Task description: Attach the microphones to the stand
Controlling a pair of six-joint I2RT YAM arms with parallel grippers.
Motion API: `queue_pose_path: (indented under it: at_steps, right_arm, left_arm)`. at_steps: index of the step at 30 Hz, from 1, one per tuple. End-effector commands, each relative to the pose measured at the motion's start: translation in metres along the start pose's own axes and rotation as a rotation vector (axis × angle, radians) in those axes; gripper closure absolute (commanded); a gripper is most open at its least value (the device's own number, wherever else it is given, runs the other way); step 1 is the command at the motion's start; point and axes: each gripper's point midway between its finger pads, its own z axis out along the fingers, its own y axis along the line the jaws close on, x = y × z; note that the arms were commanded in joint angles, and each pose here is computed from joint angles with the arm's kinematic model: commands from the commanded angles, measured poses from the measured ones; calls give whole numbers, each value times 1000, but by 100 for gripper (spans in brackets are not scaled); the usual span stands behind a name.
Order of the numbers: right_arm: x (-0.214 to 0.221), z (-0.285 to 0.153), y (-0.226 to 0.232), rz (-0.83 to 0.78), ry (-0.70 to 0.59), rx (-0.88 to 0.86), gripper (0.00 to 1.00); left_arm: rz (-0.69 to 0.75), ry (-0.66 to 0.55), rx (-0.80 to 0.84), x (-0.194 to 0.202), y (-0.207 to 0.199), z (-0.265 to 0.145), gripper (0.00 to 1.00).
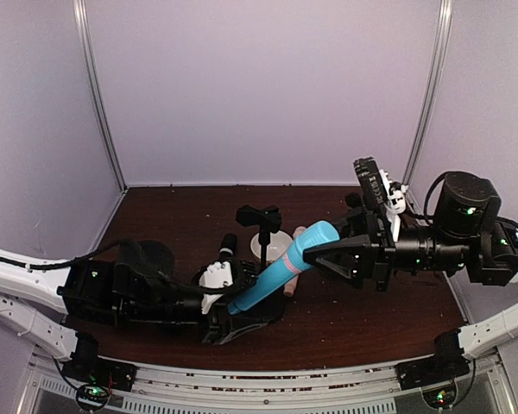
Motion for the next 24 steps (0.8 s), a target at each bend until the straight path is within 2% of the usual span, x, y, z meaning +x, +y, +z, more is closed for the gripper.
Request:
queue_pose_path:
  at_steps: [1, 6, 8, 10, 13, 18, 24]
  right_arm:
    - [-11, 4, 9, -10, -37, -53, 73]
    - [-14, 7, 10, -16, -47, -62, 73]
    - [-14, 7, 11, -19, -48, -68, 73]
    - [-13, 7, 16, -37, -45, -96, 73]
    - [-8, 5, 31, -90, -30, -184, 73]
    - [5, 5, 53, -171, 27, -326, 72]
    - [3, 6, 61, -196, 15, -374, 71]
  left_arm:
    - [1, -48, -29, -18, 6, -2, 39]
    - [11, -45, -17, -15, 5, -10, 49]
    - [6, -43, -26, -13, 7, -14, 47]
    - [-11, -49, -24, -12, 7, -18, 39]
    - [-16, -73, 93, -13, -10, -27, 31]
    - [-20, -56, 259, -9, -33, -32, 32]
    - [-11, -39, 334, -6, -45, -30, 40]
